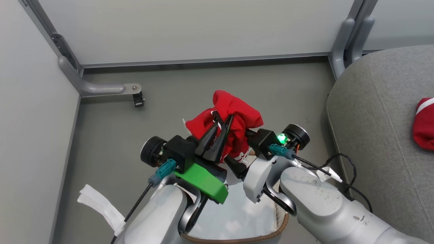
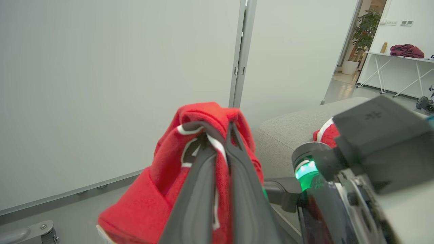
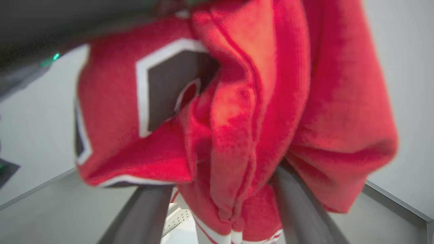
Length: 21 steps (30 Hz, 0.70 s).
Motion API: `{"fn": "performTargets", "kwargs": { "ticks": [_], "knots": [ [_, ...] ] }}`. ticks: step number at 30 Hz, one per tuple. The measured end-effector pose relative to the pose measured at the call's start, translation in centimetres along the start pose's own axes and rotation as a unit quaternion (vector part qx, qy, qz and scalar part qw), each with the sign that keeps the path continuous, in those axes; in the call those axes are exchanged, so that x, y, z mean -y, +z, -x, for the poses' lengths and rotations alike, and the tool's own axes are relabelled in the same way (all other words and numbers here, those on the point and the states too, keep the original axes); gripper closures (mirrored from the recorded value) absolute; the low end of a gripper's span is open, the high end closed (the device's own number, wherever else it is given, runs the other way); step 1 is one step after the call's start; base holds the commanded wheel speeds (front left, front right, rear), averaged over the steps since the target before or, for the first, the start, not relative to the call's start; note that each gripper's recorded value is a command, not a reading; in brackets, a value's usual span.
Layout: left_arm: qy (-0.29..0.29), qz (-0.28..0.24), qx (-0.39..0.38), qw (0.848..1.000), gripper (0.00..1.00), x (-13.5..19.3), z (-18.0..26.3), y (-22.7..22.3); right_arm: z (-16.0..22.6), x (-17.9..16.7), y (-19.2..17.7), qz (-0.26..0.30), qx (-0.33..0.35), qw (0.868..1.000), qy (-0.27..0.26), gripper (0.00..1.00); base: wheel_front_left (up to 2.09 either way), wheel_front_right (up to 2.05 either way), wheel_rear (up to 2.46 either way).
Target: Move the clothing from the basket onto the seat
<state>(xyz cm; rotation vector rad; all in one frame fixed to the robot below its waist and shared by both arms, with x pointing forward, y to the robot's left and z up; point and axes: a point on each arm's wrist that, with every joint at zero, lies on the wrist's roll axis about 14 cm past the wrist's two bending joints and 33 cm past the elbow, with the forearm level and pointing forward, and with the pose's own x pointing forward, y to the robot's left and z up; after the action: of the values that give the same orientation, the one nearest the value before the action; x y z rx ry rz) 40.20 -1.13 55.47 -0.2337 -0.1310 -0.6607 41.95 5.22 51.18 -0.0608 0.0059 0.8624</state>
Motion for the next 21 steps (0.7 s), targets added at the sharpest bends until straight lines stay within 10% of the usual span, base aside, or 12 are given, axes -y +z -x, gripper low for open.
{"fn": "performTargets", "kwargs": {
  "ticks": [6, 8, 19, 21],
  "knots": [
    [-0.012, 0.01, 0.006, 1.0, 1.0, 0.7, -0.1, 0.4, -0.9, -0.5, -0.7, -0.004, -0.013, 1.0, 0.011, 0.0, 0.0, 0.0, 0.0],
    [-0.012, 0.011, 0.005, 1.0, 1.0, 0.7, 0.0, 0.3, -1.0, -0.5, -1.1, -0.014, -0.018, 1.0, 0.009, 1.0, 0.0, 0.0, 0.0],
    [0.02, 0.008, -0.004, 1.0, 0.97, -1.2, 0.0, -0.3, -0.7, 0.2, -0.6, -0.036, 0.002, 0.999, -0.01, 1.0, 0.0, 0.0, 0.0],
    [0.024, 0.005, -0.005, 1.0, 0.24, -1.4, -0.1, -0.4, 0.0, 0.8, -0.6, -0.038, 0.006, 0.999, -0.021, 1.0, 0.0, 0.0, 0.0]
  ]
}}
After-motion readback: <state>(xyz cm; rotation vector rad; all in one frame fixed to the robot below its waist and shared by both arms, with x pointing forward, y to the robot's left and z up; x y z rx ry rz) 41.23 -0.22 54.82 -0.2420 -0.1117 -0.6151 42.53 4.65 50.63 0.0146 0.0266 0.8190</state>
